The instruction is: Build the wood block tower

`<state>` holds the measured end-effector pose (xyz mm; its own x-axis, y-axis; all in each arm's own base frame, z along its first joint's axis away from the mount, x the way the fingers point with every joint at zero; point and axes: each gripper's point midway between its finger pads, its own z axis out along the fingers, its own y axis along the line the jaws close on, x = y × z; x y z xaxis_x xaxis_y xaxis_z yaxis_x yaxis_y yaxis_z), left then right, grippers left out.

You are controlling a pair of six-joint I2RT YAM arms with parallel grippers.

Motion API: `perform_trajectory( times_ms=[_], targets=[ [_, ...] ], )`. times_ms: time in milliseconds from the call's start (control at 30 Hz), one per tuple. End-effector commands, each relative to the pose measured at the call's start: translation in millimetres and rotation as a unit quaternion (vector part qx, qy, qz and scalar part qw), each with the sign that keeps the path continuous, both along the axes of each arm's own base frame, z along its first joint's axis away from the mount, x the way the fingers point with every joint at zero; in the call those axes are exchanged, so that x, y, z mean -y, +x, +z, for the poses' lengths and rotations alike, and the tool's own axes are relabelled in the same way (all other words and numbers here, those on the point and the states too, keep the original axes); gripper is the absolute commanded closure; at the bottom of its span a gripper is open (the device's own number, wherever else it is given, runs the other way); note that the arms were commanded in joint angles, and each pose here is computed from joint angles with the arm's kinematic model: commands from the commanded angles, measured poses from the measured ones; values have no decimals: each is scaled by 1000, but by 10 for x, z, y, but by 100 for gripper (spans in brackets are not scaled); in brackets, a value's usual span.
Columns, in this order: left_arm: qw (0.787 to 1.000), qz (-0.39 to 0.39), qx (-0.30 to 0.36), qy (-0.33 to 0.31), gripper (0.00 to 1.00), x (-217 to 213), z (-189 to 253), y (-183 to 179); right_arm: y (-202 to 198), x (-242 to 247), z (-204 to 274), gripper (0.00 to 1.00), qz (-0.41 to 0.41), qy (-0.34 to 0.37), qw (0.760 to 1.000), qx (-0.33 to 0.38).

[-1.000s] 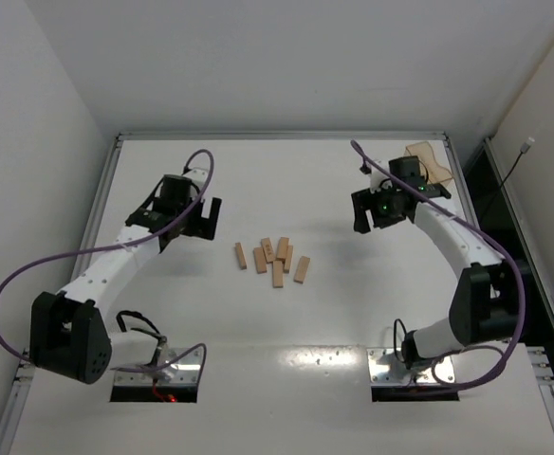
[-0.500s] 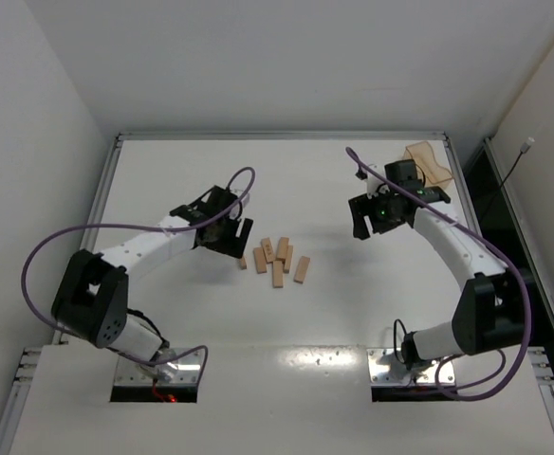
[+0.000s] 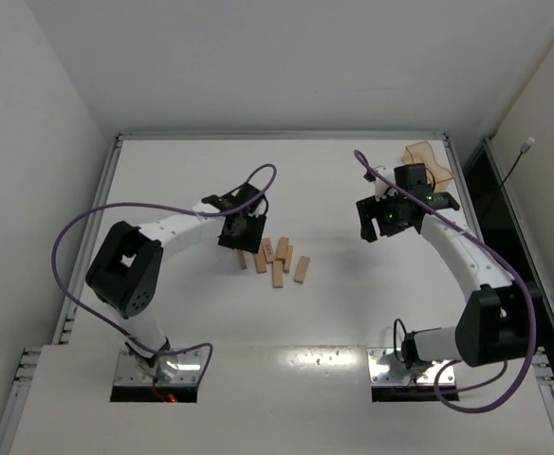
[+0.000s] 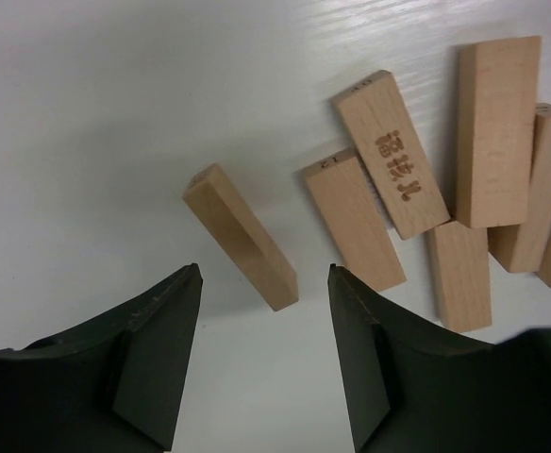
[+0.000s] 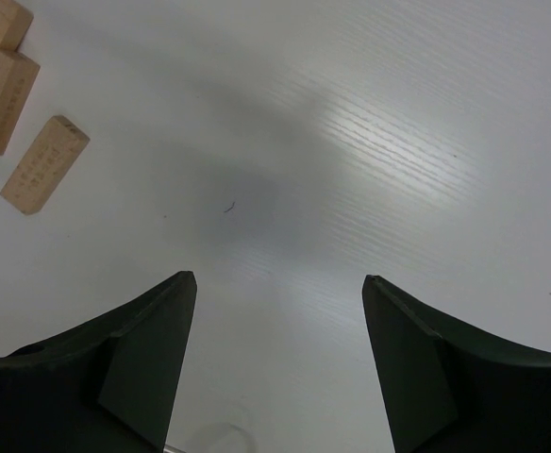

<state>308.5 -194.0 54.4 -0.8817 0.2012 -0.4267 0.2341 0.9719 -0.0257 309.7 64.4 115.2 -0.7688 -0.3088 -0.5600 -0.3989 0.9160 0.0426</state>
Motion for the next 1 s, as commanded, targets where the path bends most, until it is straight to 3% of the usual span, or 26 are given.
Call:
perform_trajectory(
  times_ms=[0,433,567,767,867,933,967],
  targets=[
    [999,37,10,7,48,-26,69,76,13,31,66,31,7,0,1000,15],
    [997,67,-13,33,54,-145,-161,110,51,42,33,30,13,7,1000,1],
    [996,84,-31,24,72,-209,-235,129,75,40,33,30,13,7,1000,1],
    [997,72,-35,4,82,-131,-252,126,99,38,33,30,13,6,1000,0],
    [999,41,-30,-12,89,-88,-178,144,97,22,7,30,16,10,1000,-5],
    [999,18,-28,-42,100,-29,-82,193,97,22,7,30,16,10,1000,-5],
    [998,6,-13,-58,100,4,29,274,97,22,7,30,16,10,1000,-5]
  ],
)
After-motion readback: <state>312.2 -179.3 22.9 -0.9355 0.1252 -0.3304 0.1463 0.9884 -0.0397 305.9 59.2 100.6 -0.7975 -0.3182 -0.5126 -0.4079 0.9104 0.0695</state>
